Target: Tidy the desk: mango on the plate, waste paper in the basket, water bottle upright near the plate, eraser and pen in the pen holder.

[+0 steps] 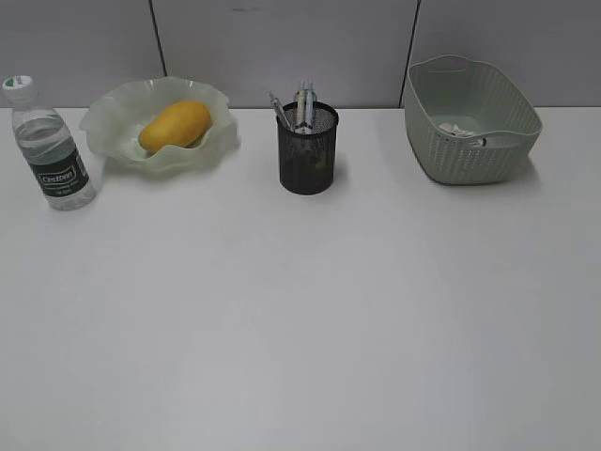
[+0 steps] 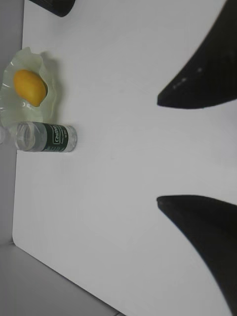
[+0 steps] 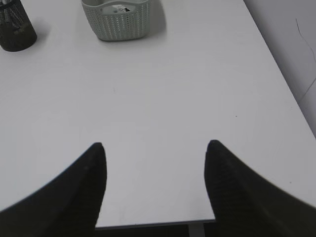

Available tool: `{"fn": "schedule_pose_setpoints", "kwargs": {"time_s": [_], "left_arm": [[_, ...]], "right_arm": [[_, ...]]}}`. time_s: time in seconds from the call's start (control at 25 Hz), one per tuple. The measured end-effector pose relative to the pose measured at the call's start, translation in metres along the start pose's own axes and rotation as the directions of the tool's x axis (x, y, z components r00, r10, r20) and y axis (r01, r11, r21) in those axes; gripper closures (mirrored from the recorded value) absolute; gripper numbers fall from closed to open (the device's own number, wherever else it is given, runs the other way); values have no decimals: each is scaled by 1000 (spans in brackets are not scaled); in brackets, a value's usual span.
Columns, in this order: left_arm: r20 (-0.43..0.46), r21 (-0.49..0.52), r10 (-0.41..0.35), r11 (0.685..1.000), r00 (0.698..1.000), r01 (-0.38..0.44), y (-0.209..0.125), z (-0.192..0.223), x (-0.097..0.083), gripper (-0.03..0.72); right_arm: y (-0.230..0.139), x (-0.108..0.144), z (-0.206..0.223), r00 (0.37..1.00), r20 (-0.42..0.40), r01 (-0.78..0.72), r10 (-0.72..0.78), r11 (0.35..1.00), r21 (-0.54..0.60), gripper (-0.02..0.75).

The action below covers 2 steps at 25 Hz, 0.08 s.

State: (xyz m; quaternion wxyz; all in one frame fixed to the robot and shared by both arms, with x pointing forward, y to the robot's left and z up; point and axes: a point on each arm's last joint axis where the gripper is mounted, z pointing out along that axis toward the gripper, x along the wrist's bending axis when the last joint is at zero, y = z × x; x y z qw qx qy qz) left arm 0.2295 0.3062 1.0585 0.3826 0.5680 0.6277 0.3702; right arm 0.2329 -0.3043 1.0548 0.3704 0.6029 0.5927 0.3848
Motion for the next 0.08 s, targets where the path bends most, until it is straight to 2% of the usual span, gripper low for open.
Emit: {"fn": "schedule_pose_setpoints", "kwargs": {"time_s": [0.08], "left_arm": [[0, 0, 0, 1000, 1000, 0, 0, 0, 0, 263]], "right_arm": [[0, 0, 0, 1000, 0, 0, 0, 1000, 0, 237]]}}
